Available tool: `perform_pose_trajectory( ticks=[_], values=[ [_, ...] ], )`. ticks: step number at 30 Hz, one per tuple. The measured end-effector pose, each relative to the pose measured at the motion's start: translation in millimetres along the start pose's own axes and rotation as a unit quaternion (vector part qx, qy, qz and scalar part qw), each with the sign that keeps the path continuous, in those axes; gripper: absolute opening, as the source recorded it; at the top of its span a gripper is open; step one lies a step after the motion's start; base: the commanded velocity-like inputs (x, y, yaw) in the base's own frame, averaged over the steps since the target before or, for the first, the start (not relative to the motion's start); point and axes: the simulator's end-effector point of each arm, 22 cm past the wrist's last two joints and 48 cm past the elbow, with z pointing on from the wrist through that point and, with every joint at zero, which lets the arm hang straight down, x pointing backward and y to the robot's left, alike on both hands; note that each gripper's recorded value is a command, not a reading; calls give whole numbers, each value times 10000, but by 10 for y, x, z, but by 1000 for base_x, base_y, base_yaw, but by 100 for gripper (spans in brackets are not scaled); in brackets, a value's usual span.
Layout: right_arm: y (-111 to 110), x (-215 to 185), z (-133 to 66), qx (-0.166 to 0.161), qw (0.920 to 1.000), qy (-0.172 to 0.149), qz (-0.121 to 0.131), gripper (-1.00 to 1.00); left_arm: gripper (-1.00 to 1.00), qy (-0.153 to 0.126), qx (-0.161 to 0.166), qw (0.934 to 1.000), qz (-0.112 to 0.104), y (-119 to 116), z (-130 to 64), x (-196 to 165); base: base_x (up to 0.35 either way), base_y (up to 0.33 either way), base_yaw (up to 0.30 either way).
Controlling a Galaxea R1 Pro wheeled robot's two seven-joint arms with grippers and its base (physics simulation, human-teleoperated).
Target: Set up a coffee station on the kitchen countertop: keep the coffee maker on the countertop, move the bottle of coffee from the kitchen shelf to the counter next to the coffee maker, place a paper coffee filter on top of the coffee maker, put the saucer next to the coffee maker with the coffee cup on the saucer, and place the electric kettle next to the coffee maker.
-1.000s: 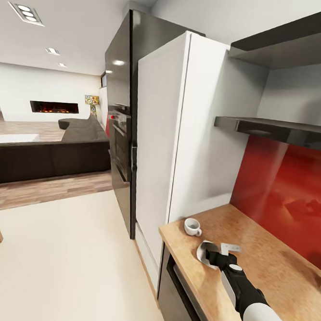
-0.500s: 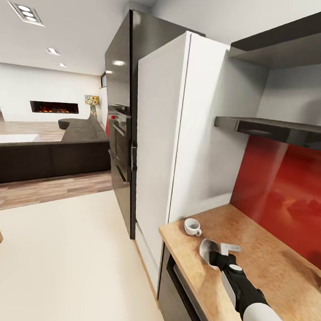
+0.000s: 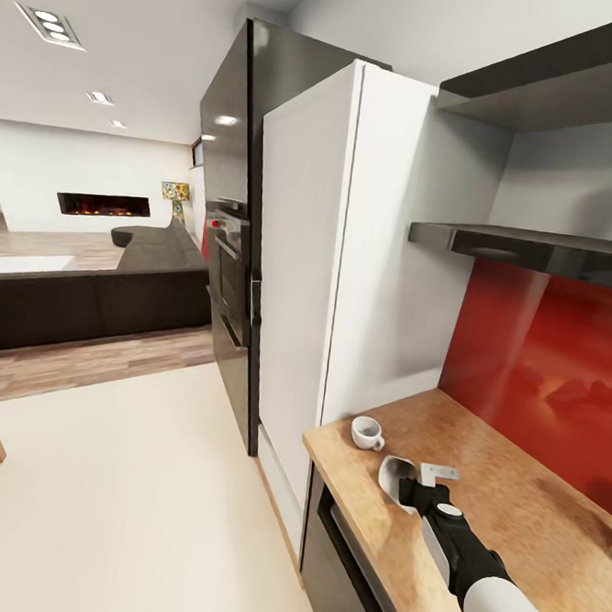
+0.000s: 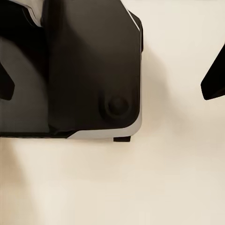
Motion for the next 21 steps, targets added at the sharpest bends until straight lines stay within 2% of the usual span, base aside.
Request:
perform_pose_trajectory(
  ticks=[7, 8, 9, 10, 16, 21],
  values=[
    [-4, -4, 1, 6, 10000, -4, 9, -100, 100, -3, -7, 10000, 2, 11, 1, -3, 0, 0, 0],
    [-50, -386, -29, 56, 9993, -376, 58, -100, 100, 0, 6, 10000, 18, -4, 2, -6, 0, 0, 0],
    [-108, -1048, -166, 107, 9941, -1072, 91, -100, 100, -5, 6, 10000, 19, -5, 1, -7, 0, 0, 0],
    [-126, -1199, -213, 124, 9926, -1206, 100, -100, 100, -5, 6, 10000, 20, -5, 1, -6, 0, 0, 0],
    [-172, -1534, -354, 164, 9915, -1288, 131, -100, 100, -12, 6, 10000, 20, -5, 2, -17, 0, 0, 0],
    [-181, -1880, -525, 169, 9875, -1563, 143, -100, 100, -36, 8, 10000, 24, -6, 5, -46, 0, 0, 0]
  ],
)
